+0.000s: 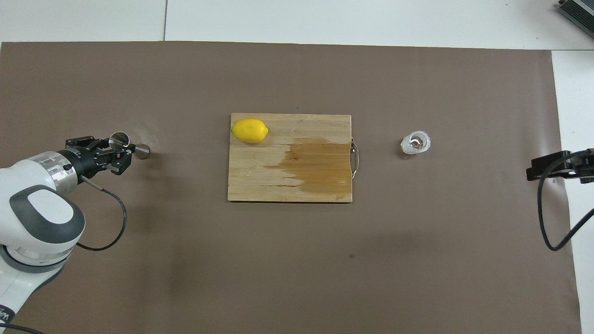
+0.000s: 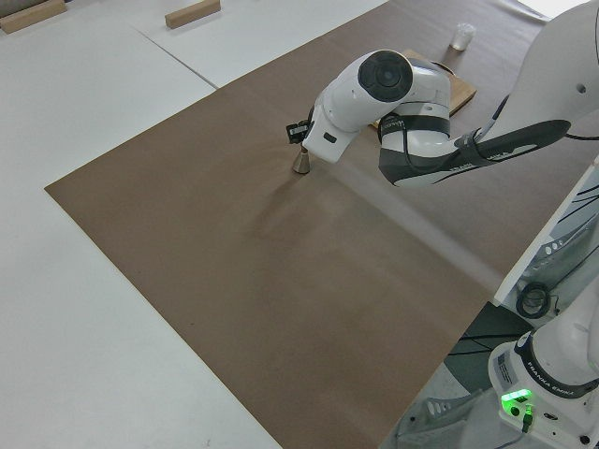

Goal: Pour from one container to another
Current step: 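Lift the metal cup with the left gripper and carry it over the board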

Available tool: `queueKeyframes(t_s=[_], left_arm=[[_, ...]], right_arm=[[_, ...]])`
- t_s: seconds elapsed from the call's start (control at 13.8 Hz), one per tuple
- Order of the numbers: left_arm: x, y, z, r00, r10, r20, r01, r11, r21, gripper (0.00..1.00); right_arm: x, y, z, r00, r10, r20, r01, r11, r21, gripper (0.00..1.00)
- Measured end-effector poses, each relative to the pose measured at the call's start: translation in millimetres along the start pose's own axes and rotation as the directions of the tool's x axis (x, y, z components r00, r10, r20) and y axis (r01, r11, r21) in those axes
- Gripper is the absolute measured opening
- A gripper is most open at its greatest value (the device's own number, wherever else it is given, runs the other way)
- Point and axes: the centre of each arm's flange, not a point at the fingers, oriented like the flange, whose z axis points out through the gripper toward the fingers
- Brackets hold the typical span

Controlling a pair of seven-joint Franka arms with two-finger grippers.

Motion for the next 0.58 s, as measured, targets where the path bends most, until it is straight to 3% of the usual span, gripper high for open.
queueKeyframes(t_s=[0.58], left_arm=[[-47.9,-7.7,-16.5,0.998,0.039,0.043,-0.044,0.991,0.129,0.50]], right_arm=[[0.0,0.0,0.0,1.000,0.000,0.000,0.000,1.000,0.000,1.00]])
